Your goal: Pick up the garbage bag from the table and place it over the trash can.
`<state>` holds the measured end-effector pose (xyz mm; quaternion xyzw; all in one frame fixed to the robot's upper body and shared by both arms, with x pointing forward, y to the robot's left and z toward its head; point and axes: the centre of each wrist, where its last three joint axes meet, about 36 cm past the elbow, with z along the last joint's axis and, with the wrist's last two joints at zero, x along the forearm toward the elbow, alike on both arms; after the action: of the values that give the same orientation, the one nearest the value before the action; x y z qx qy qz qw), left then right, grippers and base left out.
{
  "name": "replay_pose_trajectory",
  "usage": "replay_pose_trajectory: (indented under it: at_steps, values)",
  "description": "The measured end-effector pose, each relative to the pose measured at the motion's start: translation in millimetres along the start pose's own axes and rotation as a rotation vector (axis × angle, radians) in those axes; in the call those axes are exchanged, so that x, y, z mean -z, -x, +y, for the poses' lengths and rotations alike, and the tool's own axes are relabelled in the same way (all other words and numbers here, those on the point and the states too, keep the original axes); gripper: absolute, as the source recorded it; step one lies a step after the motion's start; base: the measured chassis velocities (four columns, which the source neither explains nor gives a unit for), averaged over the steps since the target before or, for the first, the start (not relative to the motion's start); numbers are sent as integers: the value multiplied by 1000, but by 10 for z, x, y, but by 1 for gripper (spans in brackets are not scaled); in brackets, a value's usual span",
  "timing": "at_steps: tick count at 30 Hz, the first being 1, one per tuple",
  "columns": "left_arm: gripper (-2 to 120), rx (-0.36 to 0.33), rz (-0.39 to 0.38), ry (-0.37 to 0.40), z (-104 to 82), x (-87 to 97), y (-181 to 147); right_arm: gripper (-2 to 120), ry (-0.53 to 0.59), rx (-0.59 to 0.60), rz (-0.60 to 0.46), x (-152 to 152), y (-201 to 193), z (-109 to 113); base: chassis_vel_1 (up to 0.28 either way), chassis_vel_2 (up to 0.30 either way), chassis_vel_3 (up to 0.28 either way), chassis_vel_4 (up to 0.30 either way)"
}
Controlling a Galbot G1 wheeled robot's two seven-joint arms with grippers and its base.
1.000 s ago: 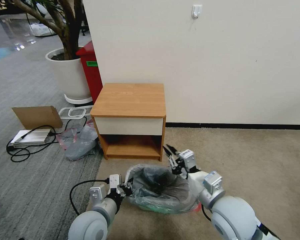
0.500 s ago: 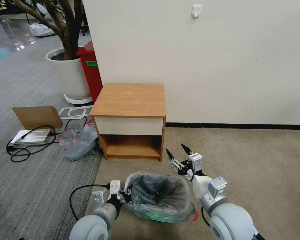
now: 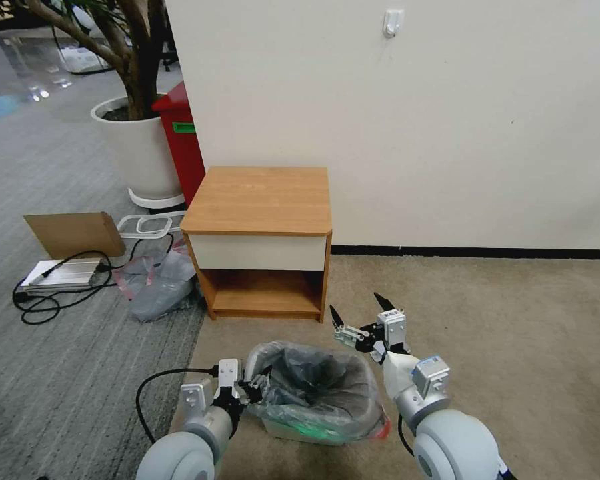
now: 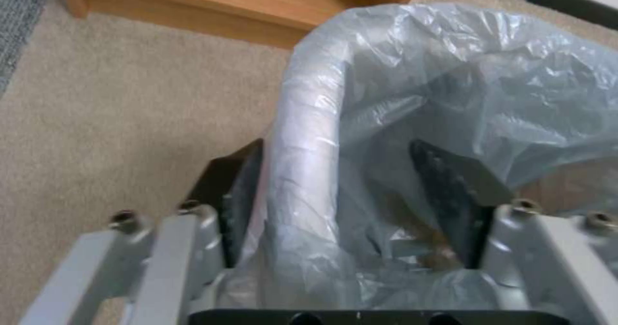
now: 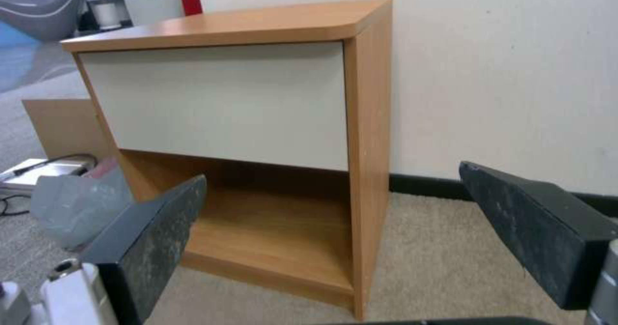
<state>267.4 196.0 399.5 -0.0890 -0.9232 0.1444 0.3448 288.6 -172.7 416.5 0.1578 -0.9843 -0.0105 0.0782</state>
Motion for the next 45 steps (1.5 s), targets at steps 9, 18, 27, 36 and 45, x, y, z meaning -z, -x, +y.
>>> replay_pose_trajectory:
  at_steps: [9, 18, 27, 36, 45]
  values:
    - [93, 12, -50, 14, -70, 6, -106, 100, 3, -12, 11, -33, 6, 34, 0, 0, 0, 0]
    - [100, 58, -459, 281, 307, -7, 13, 100, 15, -224, 5, -203, -221, 74, 0, 0, 0, 0]
    - [100, 81, -506, 346, 458, -45, 32, 100, -12, -304, -32, -357, -352, -15, 0, 0, 0, 0]
    - [100, 85, -502, 342, 457, -48, 32, 100, -13, -300, -34, -356, -350, -17, 0, 0, 0, 0]
    - [100, 86, -498, 339, 455, -49, 32, 100, -13, -298, -33, -354, -347, -17, 0, 0, 0, 0]
